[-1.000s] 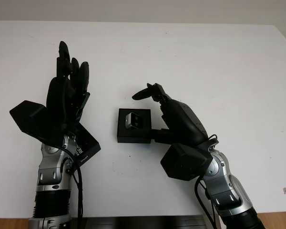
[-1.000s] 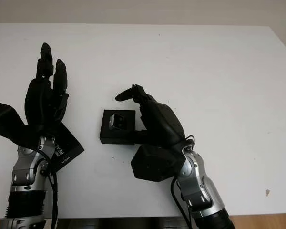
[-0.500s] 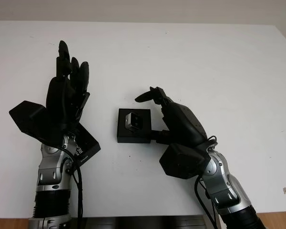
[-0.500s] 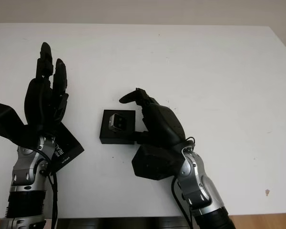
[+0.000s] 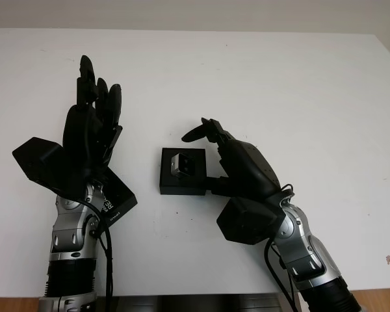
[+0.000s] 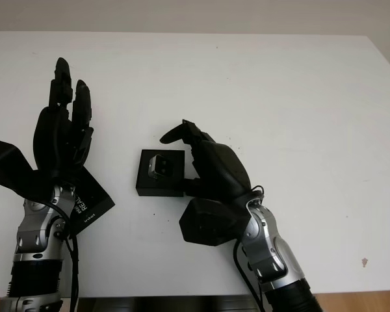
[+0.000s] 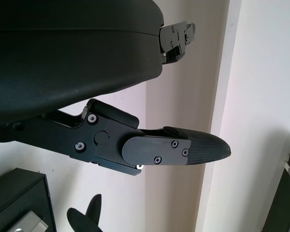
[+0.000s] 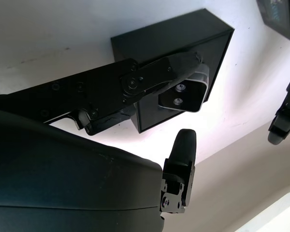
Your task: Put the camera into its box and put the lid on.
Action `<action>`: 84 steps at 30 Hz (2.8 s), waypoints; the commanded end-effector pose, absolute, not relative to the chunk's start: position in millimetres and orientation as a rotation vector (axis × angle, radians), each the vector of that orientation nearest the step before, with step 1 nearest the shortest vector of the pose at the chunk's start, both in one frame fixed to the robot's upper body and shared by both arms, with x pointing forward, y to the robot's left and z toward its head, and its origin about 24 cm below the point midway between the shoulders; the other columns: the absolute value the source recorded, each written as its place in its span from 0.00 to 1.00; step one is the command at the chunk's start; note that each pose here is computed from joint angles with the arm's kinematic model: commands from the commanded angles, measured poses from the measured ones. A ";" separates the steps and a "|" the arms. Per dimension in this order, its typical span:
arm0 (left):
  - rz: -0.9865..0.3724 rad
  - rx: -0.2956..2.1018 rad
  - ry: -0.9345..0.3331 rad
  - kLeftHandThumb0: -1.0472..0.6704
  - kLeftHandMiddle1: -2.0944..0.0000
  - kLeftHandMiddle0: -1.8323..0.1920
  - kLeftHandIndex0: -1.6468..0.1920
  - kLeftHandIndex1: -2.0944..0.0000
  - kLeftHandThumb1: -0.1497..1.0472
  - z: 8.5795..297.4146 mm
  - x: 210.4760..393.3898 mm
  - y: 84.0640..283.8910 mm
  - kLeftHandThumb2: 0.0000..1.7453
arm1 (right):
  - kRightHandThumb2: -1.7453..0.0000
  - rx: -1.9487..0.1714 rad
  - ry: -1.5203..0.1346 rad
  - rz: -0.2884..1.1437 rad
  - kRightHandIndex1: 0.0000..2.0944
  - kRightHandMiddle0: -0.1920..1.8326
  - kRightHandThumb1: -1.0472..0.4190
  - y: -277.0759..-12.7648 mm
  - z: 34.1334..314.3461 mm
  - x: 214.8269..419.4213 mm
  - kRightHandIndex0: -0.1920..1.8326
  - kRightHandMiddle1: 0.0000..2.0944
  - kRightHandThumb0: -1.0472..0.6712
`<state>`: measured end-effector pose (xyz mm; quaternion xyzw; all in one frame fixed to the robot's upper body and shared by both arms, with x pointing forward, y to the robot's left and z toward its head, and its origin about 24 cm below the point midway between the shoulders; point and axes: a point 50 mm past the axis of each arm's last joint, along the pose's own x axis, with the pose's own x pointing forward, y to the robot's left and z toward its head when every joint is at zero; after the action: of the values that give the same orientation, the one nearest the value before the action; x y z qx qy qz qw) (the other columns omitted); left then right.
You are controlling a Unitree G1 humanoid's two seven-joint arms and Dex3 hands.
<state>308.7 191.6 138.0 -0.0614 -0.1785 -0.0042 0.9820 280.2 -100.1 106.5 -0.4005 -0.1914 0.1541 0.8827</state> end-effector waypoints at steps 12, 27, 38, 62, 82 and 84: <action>-0.011 -0.114 -0.378 0.19 1.00 1.00 1.00 1.00 1.00 141.5 309.5 191.7 0.21 | 0.97 -0.860 -0.421 0.347 0.04 0.06 0.06 -97.7 102.2 277.6 0.19 0.71 0.29; -0.008 -0.132 -0.379 0.18 1.00 1.00 1.00 1.00 1.00 140.2 309.4 192.8 0.19 | 0.96 -0.904 -0.443 0.321 0.05 0.04 0.01 -98.9 96.9 281.2 0.20 0.70 0.33; -0.008 -0.110 -0.377 0.18 1.00 1.00 1.00 1.00 1.00 140.2 308.5 193.9 0.20 | 0.92 -0.978 -0.424 0.350 0.05 0.04 0.00 -97.6 98.0 282.6 0.19 0.68 0.32; -0.031 -0.081 -0.374 0.19 1.00 1.00 1.00 1.00 1.00 142.8 306.6 196.4 0.24 | 0.94 -1.005 -0.404 0.401 0.50 0.25 0.00 -95.0 101.4 280.4 0.11 0.97 0.44; -0.019 -0.104 -0.366 0.18 1.00 1.00 1.00 1.00 1.00 140.0 307.9 196.1 0.20 | 0.88 -0.738 -0.473 0.314 0.54 0.09 0.00 -86.8 102.9 290.1 0.04 0.96 0.43; -0.016 -0.110 -0.366 0.18 1.00 1.00 1.00 1.00 1.00 139.8 307.8 196.2 0.20 | 0.88 -0.723 -0.486 0.308 0.54 0.10 0.00 -84.4 104.0 291.0 0.04 0.97 0.43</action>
<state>308.7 195.1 139.3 -0.0522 -0.1768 -0.0120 0.9828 289.9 -88.9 97.9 -0.3607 -0.2170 0.1515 0.8944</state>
